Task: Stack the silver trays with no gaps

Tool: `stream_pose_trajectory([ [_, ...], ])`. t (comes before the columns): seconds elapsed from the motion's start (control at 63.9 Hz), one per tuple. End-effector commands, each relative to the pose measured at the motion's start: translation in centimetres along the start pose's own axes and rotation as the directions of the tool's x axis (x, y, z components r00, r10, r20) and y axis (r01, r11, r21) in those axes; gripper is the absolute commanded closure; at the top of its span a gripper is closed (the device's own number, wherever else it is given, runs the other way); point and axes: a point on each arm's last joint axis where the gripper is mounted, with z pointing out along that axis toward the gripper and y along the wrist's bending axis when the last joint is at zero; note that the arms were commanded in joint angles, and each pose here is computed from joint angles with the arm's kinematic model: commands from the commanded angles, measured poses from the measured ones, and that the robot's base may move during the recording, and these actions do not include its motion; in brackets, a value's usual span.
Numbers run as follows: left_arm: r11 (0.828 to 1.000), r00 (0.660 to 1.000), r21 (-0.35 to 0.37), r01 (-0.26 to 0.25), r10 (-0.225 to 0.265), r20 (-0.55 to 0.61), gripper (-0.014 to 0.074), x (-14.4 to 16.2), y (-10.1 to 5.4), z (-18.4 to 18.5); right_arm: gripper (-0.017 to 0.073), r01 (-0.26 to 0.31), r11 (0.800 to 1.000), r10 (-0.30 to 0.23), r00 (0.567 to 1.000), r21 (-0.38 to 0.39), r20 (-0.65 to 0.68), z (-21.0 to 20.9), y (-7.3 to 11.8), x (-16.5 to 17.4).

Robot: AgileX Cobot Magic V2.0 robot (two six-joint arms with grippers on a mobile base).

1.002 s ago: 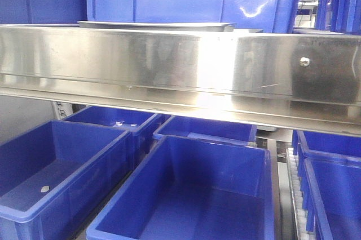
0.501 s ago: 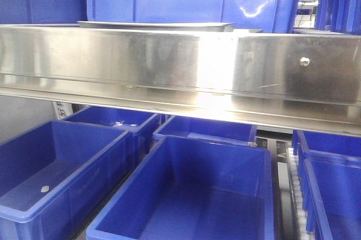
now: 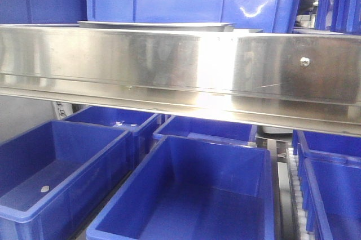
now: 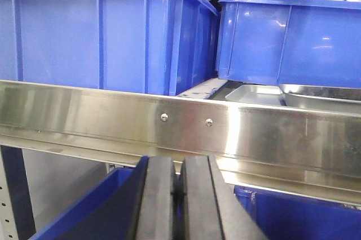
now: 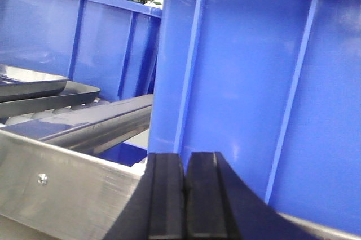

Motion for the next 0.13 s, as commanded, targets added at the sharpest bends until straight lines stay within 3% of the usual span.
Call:
stream_pose_trajectory([
  [0.0, 1.000, 1.000, 0.002, 0.004, -0.004, 0.026, 0.0582, -0.25, -0.01, -0.04, 0.0634, 0.006, 1.000, -0.006, 1.000, 0.007, 0.022, -0.04, -0.05, -0.18],
  [0.11, 1.000, 1.000, 0.002, 0.004, -0.004, 0.026, 0.0582, -0.25, -0.01, -0.04, 0.0634, 0.006, 1.000, -0.006, 1.000, 0.007, 0.022, -0.04, -0.05, -0.18],
])
